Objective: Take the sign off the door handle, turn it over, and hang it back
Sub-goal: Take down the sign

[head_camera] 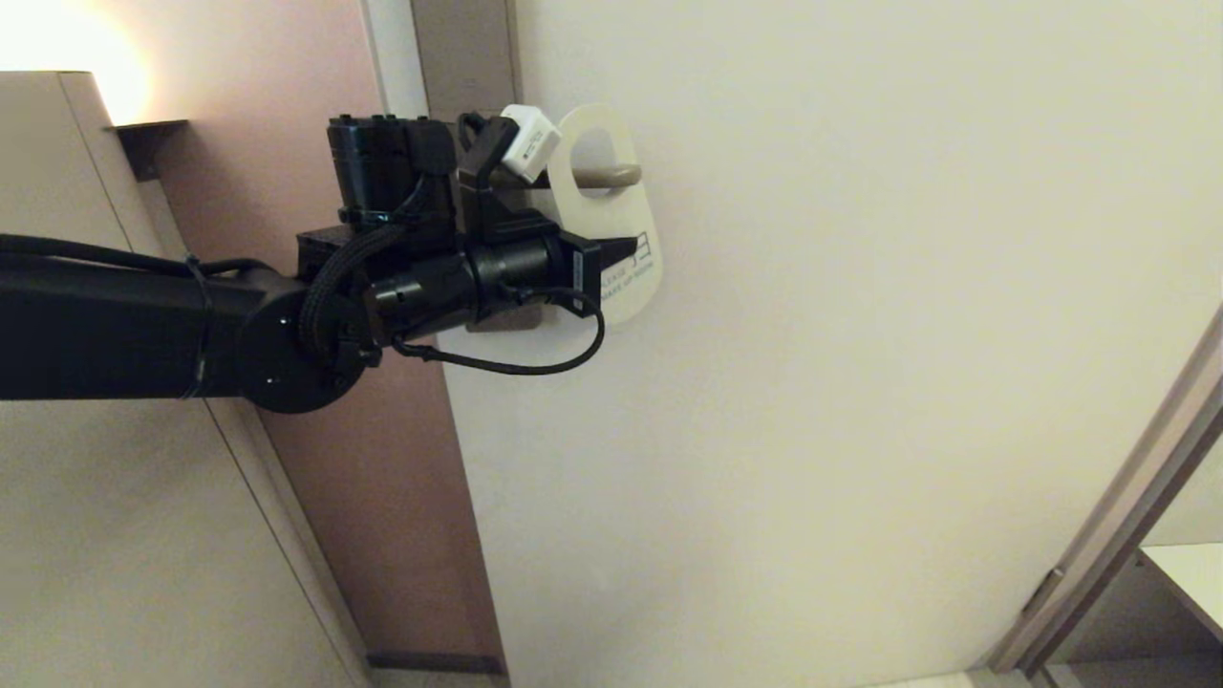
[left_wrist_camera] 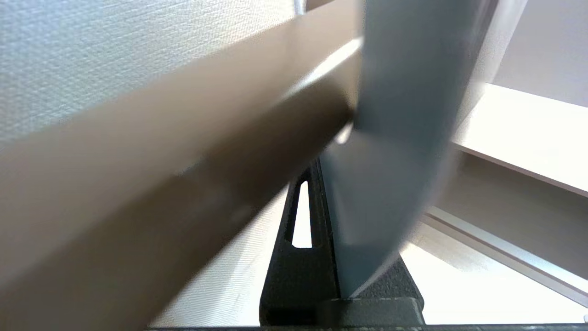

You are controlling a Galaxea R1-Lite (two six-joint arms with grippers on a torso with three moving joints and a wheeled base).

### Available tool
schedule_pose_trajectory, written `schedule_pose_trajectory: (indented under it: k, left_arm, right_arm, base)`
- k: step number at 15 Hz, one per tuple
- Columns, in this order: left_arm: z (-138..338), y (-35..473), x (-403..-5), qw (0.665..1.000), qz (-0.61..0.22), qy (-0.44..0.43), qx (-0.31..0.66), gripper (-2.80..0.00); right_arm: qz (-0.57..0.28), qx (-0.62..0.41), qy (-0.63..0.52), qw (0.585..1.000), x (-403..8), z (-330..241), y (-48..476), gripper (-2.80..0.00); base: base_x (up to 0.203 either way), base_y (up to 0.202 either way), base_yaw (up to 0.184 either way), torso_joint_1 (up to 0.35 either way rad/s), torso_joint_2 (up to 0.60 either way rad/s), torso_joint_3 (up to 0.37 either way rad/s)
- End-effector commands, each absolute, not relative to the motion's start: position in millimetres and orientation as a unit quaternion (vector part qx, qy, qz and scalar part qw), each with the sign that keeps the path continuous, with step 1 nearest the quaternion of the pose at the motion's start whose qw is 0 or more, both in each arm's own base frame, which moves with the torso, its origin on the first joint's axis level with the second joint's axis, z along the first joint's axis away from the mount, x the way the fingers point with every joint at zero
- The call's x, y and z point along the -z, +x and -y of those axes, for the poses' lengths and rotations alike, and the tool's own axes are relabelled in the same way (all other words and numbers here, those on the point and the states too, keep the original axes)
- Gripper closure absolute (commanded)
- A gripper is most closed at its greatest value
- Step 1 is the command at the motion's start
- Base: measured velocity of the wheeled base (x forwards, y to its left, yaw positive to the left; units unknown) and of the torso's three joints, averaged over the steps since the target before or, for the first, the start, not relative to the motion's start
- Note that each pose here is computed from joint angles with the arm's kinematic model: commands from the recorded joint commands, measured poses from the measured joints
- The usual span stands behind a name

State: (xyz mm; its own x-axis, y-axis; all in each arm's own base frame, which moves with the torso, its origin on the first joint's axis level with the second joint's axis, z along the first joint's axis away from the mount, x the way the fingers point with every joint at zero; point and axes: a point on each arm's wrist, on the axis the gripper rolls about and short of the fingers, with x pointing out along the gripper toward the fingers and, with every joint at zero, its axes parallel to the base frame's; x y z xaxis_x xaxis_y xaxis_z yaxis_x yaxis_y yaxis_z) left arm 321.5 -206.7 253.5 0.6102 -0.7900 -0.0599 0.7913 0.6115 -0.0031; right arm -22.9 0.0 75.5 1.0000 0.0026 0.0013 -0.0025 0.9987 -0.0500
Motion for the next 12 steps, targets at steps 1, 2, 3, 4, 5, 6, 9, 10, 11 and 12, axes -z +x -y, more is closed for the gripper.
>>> schedule_pose_trajectory:
  k: [1, 2, 3, 4, 5, 6, 9, 10, 11, 12]
  left_arm:
    - [208.5, 320.7, -253.9, 0.895, -0.026, 0.012, 0.444, 0.00]
    - [209.1, 320.6, -253.6, 0.895, -0.026, 0.012, 0.445, 0.00]
    - [210.4, 319.7, -253.6, 0.894, -0.026, 0.012, 0.447, 0.00]
    - [210.5, 319.7, -253.6, 0.894, -0.026, 0.012, 0.447, 0.00]
    - [210.7, 320.0, -253.0, 0.894, -0.027, 0.012, 0.446, 0.00]
    - [210.8, 321.1, -251.6, 0.895, -0.029, 0.012, 0.446, 0.00]
    - [213.4, 324.4, -252.7, 0.894, -0.025, 0.012, 0.446, 0.00]
    - [215.9, 325.1, -252.2, 0.894, -0.025, 0.012, 0.448, 0.00]
    - [218.0, 324.9, -253.2, 0.893, -0.022, 0.012, 0.450, 0.00]
    - [219.8, 324.3, -253.5, 0.891, -0.021, 0.012, 0.452, 0.00]
  right_arm:
    - [0.000, -0.002, -0.025, 1.000, -75.5, 0.0, -22.8, 0.00]
    - [0.000, -0.002, -0.025, 1.000, -75.5, 0.0, -22.8, 0.00]
    - [0.000, -0.002, -0.025, 1.000, -75.5, 0.0, -22.8, 0.00]
    - [0.001, -0.002, -0.025, 1.000, -75.6, 0.0, -22.8, 0.00]
    - [0.000, -0.002, -0.025, 1.000, -75.5, 0.0, -22.8, 0.00]
    - [0.001, -0.002, -0.025, 1.000, -75.6, 0.0, -22.8, 0.00]
    - [0.001, -0.002, -0.025, 1.000, -75.6, 0.0, -22.8, 0.00]
    - [0.000, -0.002, -0.025, 1.000, -75.5, 0.0, -22.8, 0.00]
    - [0.000, -0.002, -0.025, 1.000, -75.5, 0.0, -22.8, 0.00]
    - [0.001, -0.002, -0.025, 1.000, -75.6, 0.0, -22.8, 0.00]
  base:
    - [0.000, 0.000, 0.000, 0.000, 0.00, 0.000]
    - [0.000, 0.000, 0.000, 0.000, 0.00, 0.000]
    - [0.000, 0.000, 0.000, 0.000, 0.00, 0.000]
    - [0.000, 0.000, 0.000, 0.000, 0.00, 0.000]
    - [0.000, 0.000, 0.000, 0.000, 0.00, 0.000]
    - [0.000, 0.000, 0.000, 0.000, 0.00, 0.000]
    - [0.000, 0.000, 0.000, 0.000, 0.00, 0.000]
    - [0.000, 0.000, 0.000, 0.000, 0.00, 0.000]
    - [0.000, 0.000, 0.000, 0.000, 0.00, 0.000]
    - [0.000, 0.000, 0.000, 0.000, 0.00, 0.000]
